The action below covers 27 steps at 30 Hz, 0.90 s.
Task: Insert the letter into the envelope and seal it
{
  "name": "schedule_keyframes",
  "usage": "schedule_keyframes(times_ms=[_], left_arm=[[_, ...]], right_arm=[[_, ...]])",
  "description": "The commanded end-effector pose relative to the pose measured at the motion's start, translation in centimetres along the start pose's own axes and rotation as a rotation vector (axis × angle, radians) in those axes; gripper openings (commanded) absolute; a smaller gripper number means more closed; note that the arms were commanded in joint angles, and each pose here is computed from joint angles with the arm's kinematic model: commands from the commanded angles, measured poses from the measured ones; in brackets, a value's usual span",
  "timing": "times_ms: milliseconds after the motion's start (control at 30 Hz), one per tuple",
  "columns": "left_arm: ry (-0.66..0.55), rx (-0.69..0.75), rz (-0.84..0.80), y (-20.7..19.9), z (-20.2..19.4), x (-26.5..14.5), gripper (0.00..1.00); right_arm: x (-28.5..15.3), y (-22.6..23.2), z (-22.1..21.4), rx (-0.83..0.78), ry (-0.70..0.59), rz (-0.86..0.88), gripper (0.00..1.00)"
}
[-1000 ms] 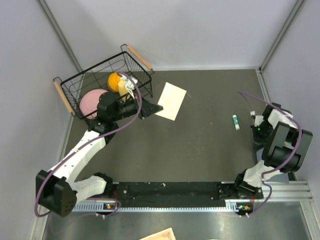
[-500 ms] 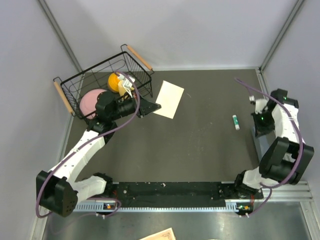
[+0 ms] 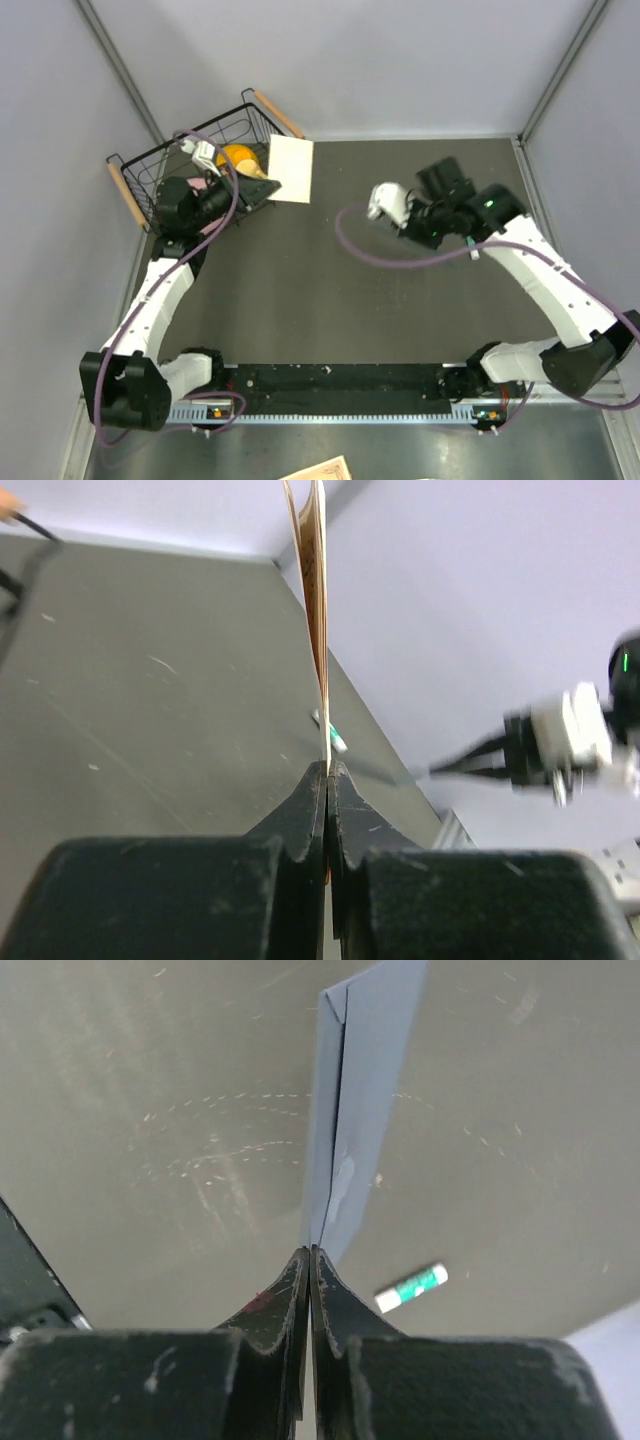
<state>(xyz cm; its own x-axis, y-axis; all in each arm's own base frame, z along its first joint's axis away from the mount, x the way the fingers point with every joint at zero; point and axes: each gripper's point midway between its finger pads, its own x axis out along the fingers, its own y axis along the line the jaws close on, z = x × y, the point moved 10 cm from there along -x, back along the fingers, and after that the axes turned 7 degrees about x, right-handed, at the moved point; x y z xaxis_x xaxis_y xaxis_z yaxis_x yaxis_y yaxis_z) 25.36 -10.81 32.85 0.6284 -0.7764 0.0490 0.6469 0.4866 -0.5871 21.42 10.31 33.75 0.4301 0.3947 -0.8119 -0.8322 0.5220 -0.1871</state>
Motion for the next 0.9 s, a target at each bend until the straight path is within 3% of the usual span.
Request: schedule_keyframes(times_ms=[0,67,100,267,367,400,433,467,533,600,633,667,867], left_arm=[[-0.148,0.059,0.077,0.7,3.8,-1.5,0.00],[-0.129,0.069,0.116,1.2,3.8,-1.8,0.00],[-0.137,0.070,0.146,1.8,4.1,-2.4,0.00],[-0.082,0.063,0.147,2.1,2.6,-3.1,0.00],[-0.066,0.059,0.128,2.0,2.0,-3.4,0.00],[-0.059,0.058,0.120,2.0,1.8,-3.4,0.00],[-0.052,0.051,0.116,2.0,1.6,-3.4,0.00],[-0.043,0.050,0.107,2.1,1.3,-3.5,0.00],[-0.037,0.057,0.096,2.1,1.1,-3.5,0.00],[-0.041,0.071,0.081,2.0,1.0,-3.4,0.00],[-0.044,0.066,0.083,2.0,1.1,-3.4,0.00],[-0.044,0.064,0.081,2.0,1.1,-3.4,0.00],[-0.059,0.078,0.081,2.2,1.3,-3.2,0.00]], right_arm=[[3.2,2.8,1.1,-0.436,-0.094,0.013,0.00],[6.1,3.8,0.0,-0.652,-0.111,0.024,0.00],[6.2,4.2,0.7,-0.746,-0.197,-0.013,0.00],[10.7,5.8,-3.6,-1.252,-0.285,-0.022,0.00],[11.4,6.6,-5.9,-1.374,-0.367,-0.026,0.00],[11.5,6.8,-6.4,-1.377,-0.378,-0.033,0.06],[11.3,6.8,-6.9,-1.331,-0.392,-0.059,0.46],[10.9,6.7,-7.1,-1.285,-0.385,-0.078,0.71],[9.8,6.0,-7.5,-1.070,-0.343,-0.138,0.99],[7.3,5.4,-7.3,-0.911,-0.278,-0.156,0.99],[6.4,5.1,-7.9,-0.705,-0.235,-0.174,0.99],[5.8,5.3,-8.8,-0.605,-0.157,-0.123,0.99],[1.1,3.8,-5.7,0.117,-0.145,-0.209,0.98]])
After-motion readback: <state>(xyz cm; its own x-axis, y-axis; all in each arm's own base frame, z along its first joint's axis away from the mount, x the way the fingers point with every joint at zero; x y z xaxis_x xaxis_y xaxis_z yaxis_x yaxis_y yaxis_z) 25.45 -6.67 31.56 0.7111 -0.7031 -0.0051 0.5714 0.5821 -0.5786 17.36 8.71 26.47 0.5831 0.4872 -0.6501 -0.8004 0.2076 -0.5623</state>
